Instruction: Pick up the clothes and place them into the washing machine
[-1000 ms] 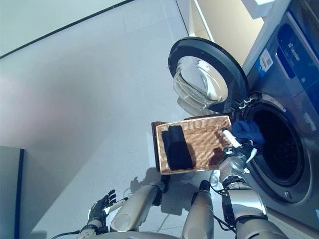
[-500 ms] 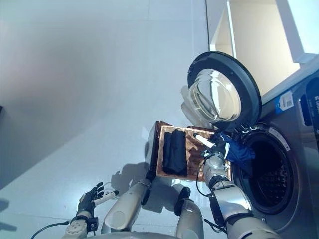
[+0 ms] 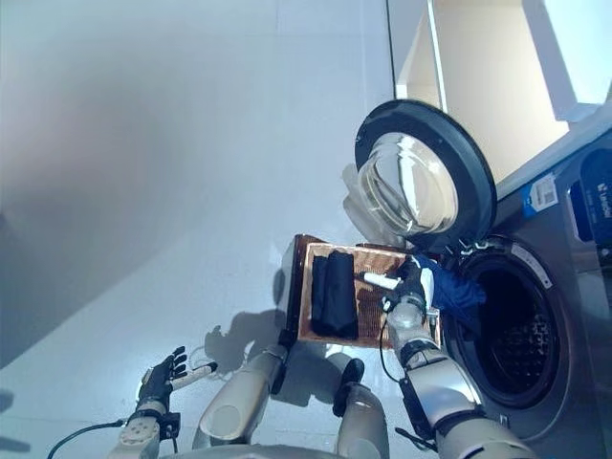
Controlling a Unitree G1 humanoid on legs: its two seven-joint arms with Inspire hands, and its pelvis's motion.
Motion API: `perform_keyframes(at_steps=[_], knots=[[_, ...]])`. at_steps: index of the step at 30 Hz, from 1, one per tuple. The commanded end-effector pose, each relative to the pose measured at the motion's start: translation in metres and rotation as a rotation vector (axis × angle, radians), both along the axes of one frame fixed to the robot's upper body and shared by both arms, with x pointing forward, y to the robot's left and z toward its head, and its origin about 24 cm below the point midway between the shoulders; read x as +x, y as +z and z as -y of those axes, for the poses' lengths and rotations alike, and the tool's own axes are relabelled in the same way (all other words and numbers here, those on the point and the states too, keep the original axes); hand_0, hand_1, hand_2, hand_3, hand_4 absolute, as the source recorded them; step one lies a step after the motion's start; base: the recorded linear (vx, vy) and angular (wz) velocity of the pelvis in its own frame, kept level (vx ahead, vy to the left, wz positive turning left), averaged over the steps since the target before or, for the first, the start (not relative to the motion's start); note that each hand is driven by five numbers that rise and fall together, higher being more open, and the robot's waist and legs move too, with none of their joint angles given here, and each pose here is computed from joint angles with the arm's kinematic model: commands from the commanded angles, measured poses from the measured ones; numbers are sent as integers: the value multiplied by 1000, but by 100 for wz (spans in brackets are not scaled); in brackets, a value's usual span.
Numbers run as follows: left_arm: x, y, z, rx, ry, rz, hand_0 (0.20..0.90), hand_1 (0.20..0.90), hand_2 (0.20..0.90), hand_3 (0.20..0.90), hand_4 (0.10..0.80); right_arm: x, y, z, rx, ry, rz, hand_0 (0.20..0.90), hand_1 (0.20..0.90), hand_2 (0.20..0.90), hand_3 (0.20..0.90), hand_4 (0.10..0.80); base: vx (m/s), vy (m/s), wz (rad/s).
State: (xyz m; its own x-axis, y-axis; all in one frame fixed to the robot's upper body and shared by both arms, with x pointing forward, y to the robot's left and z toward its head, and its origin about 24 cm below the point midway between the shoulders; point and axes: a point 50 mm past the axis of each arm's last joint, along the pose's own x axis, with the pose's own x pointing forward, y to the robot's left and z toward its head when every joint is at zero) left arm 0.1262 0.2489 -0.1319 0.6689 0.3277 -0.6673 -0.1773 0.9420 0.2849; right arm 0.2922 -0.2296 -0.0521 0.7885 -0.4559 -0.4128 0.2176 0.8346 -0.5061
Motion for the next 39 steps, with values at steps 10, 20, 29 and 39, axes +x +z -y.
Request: perform_keyframes(at_steps=[10,20,29,39], knots=[[-33,-14,-1,1,47,-111,900,900,900,900,800,-92,-53,36,76,-81,-160,900,900,900,900,800,126,-71,-8],[-67,-28,9,-41,42,-268,900,900,900,900,800,-239,-109,15,247,-159,-533,900,900,900,900,800,53,-73,-13],[-81,-32,11,-49,25,-343,900,900,900,900,800,-275,-114,16,232,-190,-676,900,900,900,900,800,-6,-56,-4],[-78,-30,6,-58,115,-316,900,900,900,900,800,-237,-111,6,223,-93,-556,900,900,900,900,800,-66,-159,5]])
